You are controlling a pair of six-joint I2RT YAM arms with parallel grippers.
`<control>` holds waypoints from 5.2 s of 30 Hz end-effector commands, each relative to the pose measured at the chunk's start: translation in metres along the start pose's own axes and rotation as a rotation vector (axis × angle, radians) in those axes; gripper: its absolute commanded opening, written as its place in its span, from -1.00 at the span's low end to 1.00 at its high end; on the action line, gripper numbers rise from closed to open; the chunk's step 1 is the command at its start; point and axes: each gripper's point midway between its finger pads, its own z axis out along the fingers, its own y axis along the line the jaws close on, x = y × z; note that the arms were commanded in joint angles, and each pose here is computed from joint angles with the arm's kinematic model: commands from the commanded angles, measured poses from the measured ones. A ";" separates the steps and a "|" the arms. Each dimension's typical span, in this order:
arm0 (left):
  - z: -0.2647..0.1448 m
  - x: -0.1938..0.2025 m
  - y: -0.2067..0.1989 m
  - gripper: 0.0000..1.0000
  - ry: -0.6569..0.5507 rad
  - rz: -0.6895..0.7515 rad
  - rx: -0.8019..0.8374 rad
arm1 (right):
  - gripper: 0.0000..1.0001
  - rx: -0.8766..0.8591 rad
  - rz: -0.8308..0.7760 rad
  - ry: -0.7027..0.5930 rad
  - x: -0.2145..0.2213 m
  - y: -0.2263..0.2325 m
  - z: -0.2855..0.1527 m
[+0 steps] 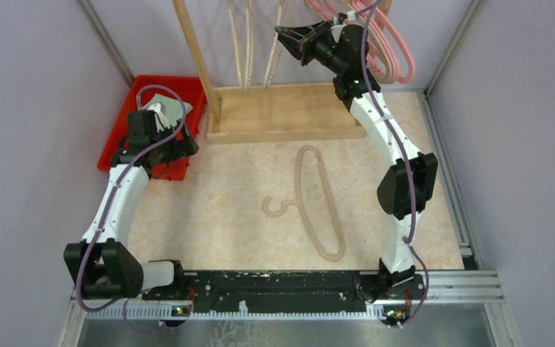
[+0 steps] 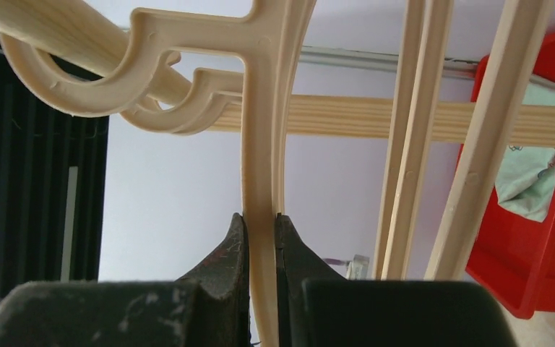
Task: Organize the hangers
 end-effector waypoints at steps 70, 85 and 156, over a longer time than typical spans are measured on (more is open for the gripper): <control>0.008 0.013 -0.007 1.00 0.050 0.014 0.063 | -1.00 1.326 -1.047 0.633 0.215 -0.423 -0.393; 0.000 0.006 -0.010 1.00 0.017 0.007 0.070 | -1.00 0.789 -0.806 0.412 0.202 -0.228 -0.330; -0.023 -0.014 -0.004 1.00 -0.055 0.037 0.020 | -1.00 0.043 0.086 -0.056 -0.038 0.020 -0.068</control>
